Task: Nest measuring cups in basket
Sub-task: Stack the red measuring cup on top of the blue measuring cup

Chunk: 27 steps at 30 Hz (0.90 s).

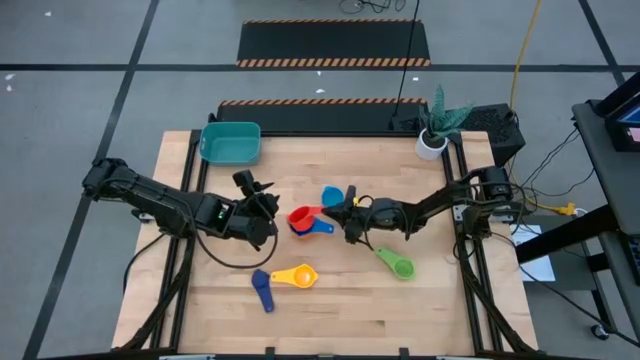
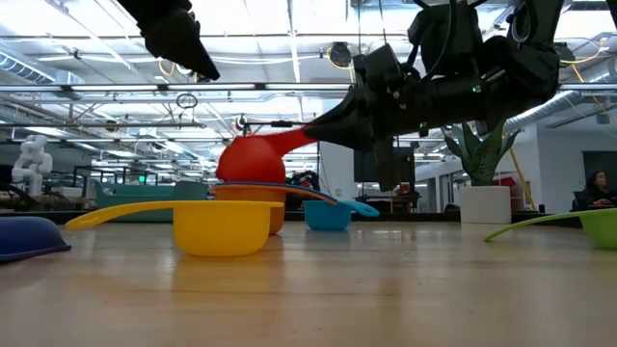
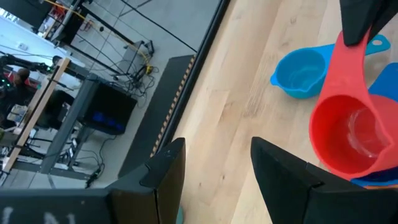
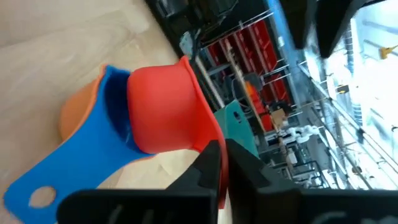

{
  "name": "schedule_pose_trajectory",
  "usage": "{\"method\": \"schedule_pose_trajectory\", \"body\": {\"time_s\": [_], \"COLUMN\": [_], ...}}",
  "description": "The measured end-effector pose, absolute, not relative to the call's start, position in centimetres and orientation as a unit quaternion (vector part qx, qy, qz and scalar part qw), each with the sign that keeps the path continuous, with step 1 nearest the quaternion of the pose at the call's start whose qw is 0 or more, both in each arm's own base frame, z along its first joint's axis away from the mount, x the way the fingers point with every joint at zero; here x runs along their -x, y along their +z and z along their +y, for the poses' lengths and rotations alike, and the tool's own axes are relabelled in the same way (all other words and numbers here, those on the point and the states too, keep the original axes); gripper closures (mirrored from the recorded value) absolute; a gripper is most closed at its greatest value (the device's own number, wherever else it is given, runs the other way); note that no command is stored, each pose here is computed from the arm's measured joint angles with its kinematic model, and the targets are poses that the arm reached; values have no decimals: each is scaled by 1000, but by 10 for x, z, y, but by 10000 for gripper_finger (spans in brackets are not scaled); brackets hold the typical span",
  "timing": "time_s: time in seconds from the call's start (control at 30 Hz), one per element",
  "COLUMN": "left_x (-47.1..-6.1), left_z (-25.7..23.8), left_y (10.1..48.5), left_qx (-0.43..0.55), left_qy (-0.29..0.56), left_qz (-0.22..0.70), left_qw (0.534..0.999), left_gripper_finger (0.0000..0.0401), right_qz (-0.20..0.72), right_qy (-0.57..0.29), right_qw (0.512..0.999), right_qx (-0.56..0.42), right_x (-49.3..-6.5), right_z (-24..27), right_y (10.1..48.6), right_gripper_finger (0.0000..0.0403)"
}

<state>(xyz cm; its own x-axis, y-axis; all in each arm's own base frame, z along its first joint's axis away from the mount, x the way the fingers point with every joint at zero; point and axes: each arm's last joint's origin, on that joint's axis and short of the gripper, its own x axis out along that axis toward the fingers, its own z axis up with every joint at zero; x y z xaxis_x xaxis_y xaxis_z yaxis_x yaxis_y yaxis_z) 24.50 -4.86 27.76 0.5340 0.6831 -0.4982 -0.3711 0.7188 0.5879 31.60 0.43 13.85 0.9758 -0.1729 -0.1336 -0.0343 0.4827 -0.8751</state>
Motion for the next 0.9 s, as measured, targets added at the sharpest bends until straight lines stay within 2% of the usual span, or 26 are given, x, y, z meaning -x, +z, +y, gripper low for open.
{"method": "schedule_pose_trajectory", "body": {"time_s": [0.47, 0.9], "left_x": [-248, -249], "left_z": [-49, -50], "left_y": [279, 280], "left_qx": [-228, -229], "left_qy": [301, 299], "left_qz": [365, 362], "left_qw": [851, 852], "left_gripper_finger": [215, 215], "right_qz": [117, 133], "right_qy": [-35, -32], "right_qw": [872, 887], "right_qx": [475, 442], "right_x": [-315, -314], "right_z": [4, 5], "right_y": [135, 133], "right_gripper_finger": [351, 278]}}
